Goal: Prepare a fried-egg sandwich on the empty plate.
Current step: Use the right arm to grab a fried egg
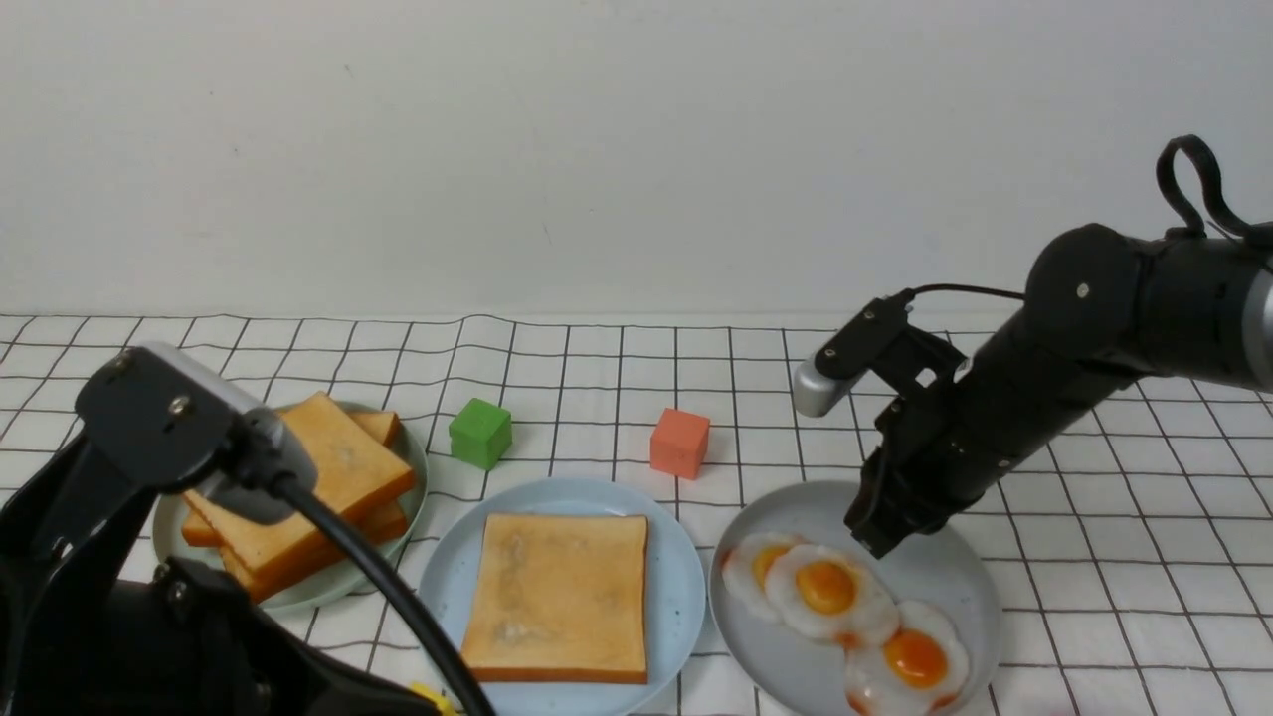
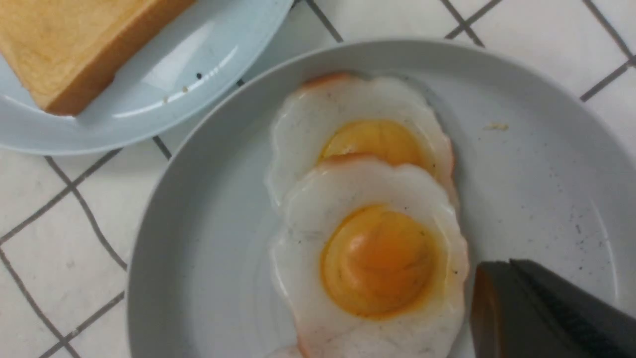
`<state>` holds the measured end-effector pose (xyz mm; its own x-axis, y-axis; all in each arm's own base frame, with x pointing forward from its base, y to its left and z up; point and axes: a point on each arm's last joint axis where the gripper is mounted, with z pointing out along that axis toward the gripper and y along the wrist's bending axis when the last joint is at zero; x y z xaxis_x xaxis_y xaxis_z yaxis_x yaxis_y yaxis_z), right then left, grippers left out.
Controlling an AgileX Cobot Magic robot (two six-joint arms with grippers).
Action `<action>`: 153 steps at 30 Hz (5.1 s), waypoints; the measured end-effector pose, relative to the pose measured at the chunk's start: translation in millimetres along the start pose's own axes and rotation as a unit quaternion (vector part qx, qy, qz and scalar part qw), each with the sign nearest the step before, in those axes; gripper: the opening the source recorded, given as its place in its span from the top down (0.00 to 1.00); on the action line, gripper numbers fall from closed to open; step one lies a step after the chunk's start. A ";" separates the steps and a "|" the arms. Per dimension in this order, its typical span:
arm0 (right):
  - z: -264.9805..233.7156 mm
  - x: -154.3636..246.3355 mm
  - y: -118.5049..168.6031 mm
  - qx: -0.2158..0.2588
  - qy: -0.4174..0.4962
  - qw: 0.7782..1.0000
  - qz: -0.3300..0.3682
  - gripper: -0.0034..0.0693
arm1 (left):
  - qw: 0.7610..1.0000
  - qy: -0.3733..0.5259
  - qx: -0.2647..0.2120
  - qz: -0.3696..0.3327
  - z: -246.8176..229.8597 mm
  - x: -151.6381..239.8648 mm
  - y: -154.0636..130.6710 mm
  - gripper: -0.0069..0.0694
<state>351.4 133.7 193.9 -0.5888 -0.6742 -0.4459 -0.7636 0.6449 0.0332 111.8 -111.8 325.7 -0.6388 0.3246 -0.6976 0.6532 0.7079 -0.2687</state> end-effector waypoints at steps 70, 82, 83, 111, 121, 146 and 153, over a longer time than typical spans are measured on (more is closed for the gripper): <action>21.6 3.5 0.0 -0.032 0.006 0.999 0.005 0.67 | 1.000 0.008 -0.002 -0.009 0.0 1.5 0.1 0.81; 33.1 7.9 -2.7 -0.032 0.021 0.999 0.007 0.63 | 1.000 0.014 -0.001 -0.009 0.0 2.7 0.0 0.81; 33.8 8.0 -2.8 -0.032 0.022 0.999 0.008 0.63 | 1.000 0.014 -0.001 -0.009 0.0 2.7 0.0 0.80; 42.8 10.9 -6.7 -0.042 0.032 0.998 0.022 0.97 | 1.000 0.015 0.001 -0.010 0.0 2.8 -0.4 0.78; 36.5 10.0 -4.8 -0.042 0.030 0.999 0.017 0.97 | 1.000 0.015 0.001 -0.010 0.0 2.8 -0.4 0.77; 10.5 5.9 6.6 -0.055 0.031 0.997 0.050 0.78 | 1.000 0.013 0.001 -0.010 0.0 2.5 -0.4 0.76; -12.0 4.1 34.0 -0.073 0.032 0.997 0.009 0.59 | 1.000 0.023 0.002 -0.010 0.0 4.2 -0.6 0.76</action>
<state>319.9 148.6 204.0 -0.6142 -0.6881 -0.3864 -0.7809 0.6007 0.1713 108.7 -110.8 323.0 -0.6699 0.3383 -0.6609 0.6411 0.7126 -0.2850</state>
